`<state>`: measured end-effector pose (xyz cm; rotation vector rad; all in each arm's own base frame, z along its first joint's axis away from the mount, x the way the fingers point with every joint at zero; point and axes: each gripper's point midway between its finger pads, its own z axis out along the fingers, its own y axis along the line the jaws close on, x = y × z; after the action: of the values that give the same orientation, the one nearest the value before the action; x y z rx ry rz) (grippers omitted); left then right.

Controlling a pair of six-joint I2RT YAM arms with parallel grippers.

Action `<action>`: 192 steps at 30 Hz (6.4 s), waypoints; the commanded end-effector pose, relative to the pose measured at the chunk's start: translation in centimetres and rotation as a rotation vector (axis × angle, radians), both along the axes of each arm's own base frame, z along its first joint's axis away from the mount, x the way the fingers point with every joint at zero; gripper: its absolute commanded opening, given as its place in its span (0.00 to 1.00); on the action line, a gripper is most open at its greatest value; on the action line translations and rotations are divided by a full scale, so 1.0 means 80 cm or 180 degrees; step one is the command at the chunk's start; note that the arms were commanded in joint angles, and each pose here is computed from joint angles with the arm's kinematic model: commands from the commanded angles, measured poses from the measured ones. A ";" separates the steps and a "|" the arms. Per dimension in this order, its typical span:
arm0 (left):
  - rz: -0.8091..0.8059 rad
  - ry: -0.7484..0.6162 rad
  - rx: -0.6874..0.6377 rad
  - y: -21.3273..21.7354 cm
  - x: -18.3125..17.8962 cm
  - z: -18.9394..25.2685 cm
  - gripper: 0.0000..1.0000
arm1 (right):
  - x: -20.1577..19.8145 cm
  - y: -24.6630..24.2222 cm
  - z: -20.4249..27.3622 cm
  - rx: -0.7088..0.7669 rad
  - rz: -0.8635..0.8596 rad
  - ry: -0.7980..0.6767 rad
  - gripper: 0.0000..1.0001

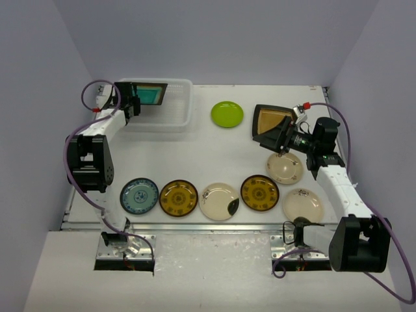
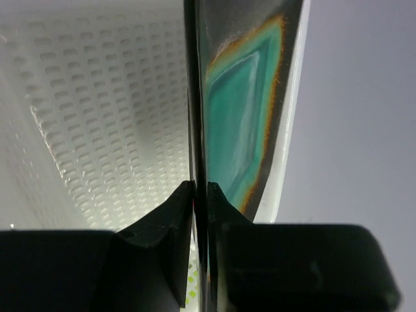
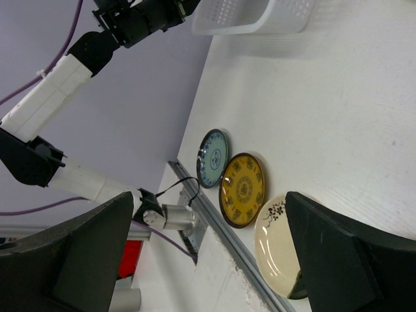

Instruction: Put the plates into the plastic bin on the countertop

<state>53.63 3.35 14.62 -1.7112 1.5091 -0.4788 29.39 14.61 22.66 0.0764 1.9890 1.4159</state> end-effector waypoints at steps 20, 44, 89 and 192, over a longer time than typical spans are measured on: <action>-0.0080 -0.0589 -0.0195 -0.031 0.020 0.073 1.00 | 0.016 -0.006 -0.009 -0.0125 -0.0125 -0.0007 0.99; -0.2506 -0.1491 0.0285 -0.131 -0.177 0.172 1.00 | 0.117 -0.182 -0.148 -0.0219 -0.2889 0.2054 0.99; -0.3133 -0.0933 0.2152 -0.110 -0.313 0.108 1.00 | 0.210 -0.243 -0.233 0.0116 -0.3608 0.2271 0.68; -0.5044 -0.1323 0.1307 -0.294 -0.275 0.114 0.99 | 0.037 0.033 -0.006 0.0125 0.0839 -0.0229 0.00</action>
<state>32.37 -19.15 23.13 0.1095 2.1667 -1.0402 33.87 16.79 19.35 -0.0040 2.0562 1.6362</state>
